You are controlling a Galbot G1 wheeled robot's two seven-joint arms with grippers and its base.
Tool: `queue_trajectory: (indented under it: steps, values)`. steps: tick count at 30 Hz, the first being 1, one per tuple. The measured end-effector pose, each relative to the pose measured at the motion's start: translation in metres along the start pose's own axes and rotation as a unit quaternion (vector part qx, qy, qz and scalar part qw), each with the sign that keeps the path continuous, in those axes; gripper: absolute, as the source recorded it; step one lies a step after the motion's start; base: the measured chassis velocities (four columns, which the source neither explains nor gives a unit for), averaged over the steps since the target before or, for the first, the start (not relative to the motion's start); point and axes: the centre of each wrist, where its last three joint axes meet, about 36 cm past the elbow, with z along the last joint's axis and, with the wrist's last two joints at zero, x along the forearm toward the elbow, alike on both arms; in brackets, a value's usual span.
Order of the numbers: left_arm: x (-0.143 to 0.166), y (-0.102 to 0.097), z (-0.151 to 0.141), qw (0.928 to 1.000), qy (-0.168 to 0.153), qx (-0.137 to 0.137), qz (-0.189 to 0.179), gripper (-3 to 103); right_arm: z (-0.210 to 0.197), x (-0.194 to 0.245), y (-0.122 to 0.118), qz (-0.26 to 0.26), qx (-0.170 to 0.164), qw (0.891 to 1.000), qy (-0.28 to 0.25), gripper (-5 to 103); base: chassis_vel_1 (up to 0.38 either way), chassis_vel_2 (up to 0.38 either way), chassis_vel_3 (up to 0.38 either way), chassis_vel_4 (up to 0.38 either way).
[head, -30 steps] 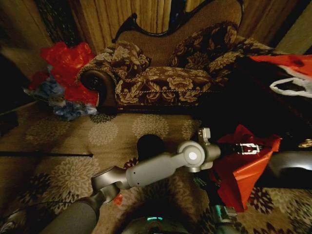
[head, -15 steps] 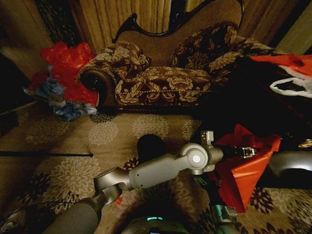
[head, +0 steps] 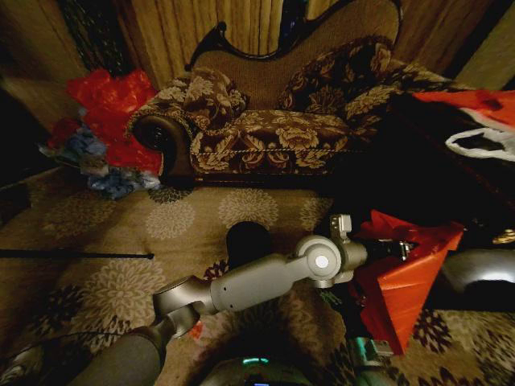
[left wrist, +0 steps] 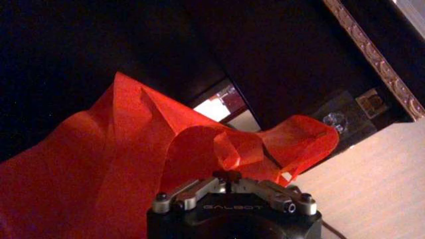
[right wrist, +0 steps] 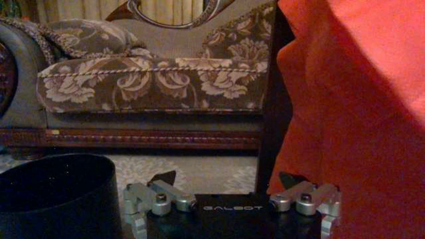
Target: Place a garbage bag over the trash bin.
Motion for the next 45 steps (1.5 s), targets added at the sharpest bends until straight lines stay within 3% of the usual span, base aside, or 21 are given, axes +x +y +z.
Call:
queue_trajectory:
  steps: [8,13,20,45]
  values:
    - [0.009,-0.001,0.002,0.9997,-0.002,0.023,0.003,-3,-0.001,0.0,-0.003,0.001,0.0,1.0,0.002,100,0.0,0.0,0.0,0.0]
    - [0.008,-0.002,0.004,0.9995,-0.002,0.03,0.005,16,-0.003,0.001,-0.004,0.004,0.001,1.0,0.002,100,0.0,0.0,0.0,0.0]
    - [0.004,-0.004,0.004,0.9994,-0.003,0.033,0.009,0,-0.002,0.003,-0.003,0.007,0.0,1.0,0.003,100,0.0,0.0,0.0,0.0]
    - [0.004,-0.011,0.007,0.9987,-0.007,0.042,0.027,0,-0.002,0.004,-0.003,0.011,0.002,1.0,0.003,100,0.0,0.0,0.0,0.0]
